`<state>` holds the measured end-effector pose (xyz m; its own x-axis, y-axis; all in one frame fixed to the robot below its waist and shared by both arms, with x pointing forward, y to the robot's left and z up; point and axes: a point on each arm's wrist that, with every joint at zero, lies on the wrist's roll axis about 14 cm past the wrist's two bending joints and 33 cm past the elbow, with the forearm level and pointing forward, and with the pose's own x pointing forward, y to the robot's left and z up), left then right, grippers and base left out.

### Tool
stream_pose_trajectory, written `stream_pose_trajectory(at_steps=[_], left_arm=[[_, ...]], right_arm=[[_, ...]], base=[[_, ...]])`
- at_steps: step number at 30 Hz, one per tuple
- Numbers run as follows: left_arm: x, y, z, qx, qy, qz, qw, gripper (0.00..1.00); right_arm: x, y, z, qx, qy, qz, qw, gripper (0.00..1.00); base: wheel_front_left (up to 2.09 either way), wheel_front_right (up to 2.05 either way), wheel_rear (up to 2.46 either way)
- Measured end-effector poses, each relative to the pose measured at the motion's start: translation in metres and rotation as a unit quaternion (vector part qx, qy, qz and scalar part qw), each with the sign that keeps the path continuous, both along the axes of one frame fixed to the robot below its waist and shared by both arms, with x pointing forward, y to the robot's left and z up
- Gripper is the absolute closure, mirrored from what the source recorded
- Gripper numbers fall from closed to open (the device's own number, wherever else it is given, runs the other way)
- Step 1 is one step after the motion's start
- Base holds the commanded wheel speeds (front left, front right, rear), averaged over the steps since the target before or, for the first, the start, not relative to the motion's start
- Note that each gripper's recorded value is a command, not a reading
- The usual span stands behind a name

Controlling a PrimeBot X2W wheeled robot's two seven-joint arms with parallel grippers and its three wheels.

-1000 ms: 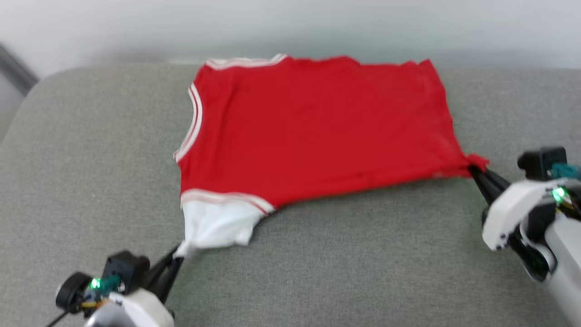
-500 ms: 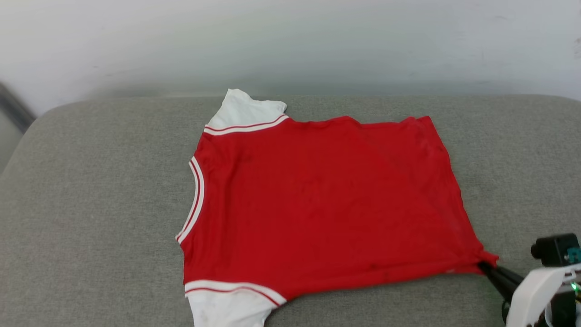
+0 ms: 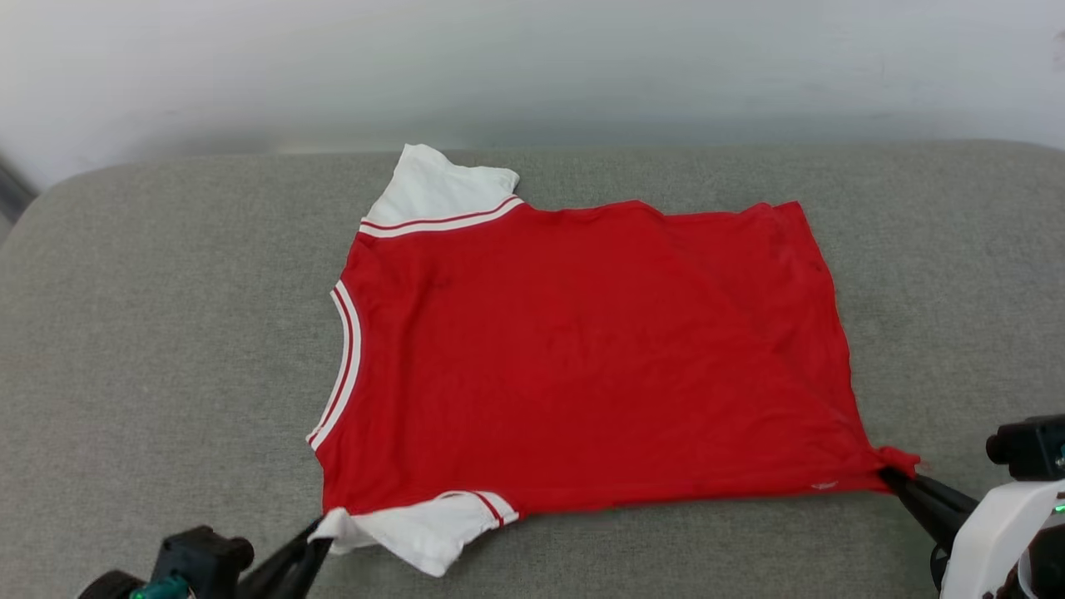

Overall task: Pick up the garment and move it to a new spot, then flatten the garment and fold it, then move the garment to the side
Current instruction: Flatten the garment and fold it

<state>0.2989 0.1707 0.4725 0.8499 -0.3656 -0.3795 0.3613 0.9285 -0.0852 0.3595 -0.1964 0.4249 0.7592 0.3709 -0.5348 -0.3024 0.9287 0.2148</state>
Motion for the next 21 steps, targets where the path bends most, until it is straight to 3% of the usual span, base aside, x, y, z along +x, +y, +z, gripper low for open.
stream_pose_trajectory(at_steps=[8,21], left_arm=[[0.056,0.006,0.021,0.011,-0.053,-0.009,0.998,1.00],[0.132,0.025,-0.019,0.039,-0.031,0.002,0.999,1.00]], right_arm=[[0.029,0.009,0.003,-0.031,0.006,0.028,0.999,1.00],[0.086,0.019,-0.031,-0.093,0.050,0.060,0.993,1.00]], base=[[0.00,0.00,0.00],[0.00,0.00,0.00]])
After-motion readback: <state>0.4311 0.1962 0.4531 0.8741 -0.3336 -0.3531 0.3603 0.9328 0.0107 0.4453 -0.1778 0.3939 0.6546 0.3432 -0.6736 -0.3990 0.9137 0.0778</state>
